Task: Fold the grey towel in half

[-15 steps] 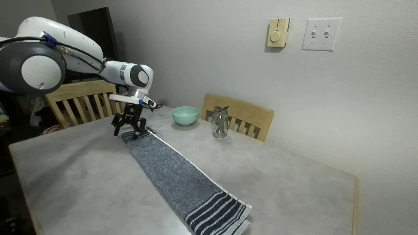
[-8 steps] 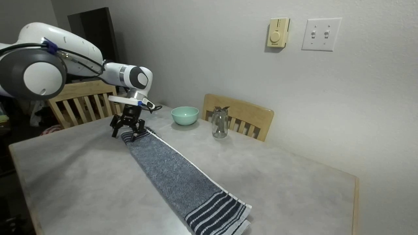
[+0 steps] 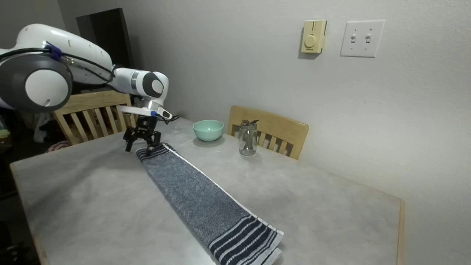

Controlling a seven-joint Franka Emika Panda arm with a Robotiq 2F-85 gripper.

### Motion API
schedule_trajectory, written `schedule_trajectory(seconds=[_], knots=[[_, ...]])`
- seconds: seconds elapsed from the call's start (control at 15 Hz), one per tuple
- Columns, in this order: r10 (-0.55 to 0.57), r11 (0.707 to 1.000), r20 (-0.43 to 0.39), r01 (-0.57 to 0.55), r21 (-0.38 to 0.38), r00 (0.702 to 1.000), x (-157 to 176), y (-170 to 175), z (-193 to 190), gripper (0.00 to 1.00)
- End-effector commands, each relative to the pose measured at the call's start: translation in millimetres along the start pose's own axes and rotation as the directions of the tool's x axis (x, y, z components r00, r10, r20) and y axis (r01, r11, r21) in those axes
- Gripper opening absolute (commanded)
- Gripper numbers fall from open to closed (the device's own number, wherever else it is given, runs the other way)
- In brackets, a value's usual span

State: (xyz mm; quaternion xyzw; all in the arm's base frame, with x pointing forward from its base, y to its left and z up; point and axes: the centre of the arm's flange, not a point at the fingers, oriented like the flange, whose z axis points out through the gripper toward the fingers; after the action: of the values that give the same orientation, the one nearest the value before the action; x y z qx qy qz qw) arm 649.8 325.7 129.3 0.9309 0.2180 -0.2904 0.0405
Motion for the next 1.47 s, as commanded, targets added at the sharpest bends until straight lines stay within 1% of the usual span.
schedule_trajectory(seconds=[0.0,0.2,0.33,0.47,0.53,0.73,0.8,0.87,1.0,1.13,1.2,1.4], knots=[[0.108,0.994,-0.073,-0.108,0.001,0.991,-0.3,-15.7,-17.7,1.0],[0.223,0.974,-0.127,-0.225,-0.006,0.967,2.7,-28.2,-25.5,1.0],[0.313,0.948,-0.152,-0.319,-0.018,0.938,3.7,-35.8,-27.1,1.0],[0.393,0.912,-0.17,-0.406,-0.051,0.904,4.6,-41.6,-26.8,1.0],[0.424,0.894,-0.179,-0.442,-0.071,0.888,5.2,-42.9,-24.8,1.0],[0.474,0.857,-0.21,-0.502,-0.112,0.855,5.7,-43.5,-20.3,1.0],[0.48,0.852,-0.213,-0.51,-0.116,0.851,6.1,-42.2,-19.1,1.0],[0.457,0.872,-0.199,-0.481,-0.093,0.867,6.8,-45.2,-21.8,1.0],[0.468,0.863,-0.206,-0.495,-0.101,0.859,7.0,-44.7,-21.1,1.0],[0.471,0.861,-0.207,-0.498,-0.102,0.857,7.1,-43.6,-21.2,1.0],[0.451,0.871,-0.202,-0.478,-0.114,0.869,9.3,-46.7,-22.3,1.0],[0.48,0.845,-0.208,-0.513,-0.15,0.852,15.6,-48.1,-19.8,1.0]])
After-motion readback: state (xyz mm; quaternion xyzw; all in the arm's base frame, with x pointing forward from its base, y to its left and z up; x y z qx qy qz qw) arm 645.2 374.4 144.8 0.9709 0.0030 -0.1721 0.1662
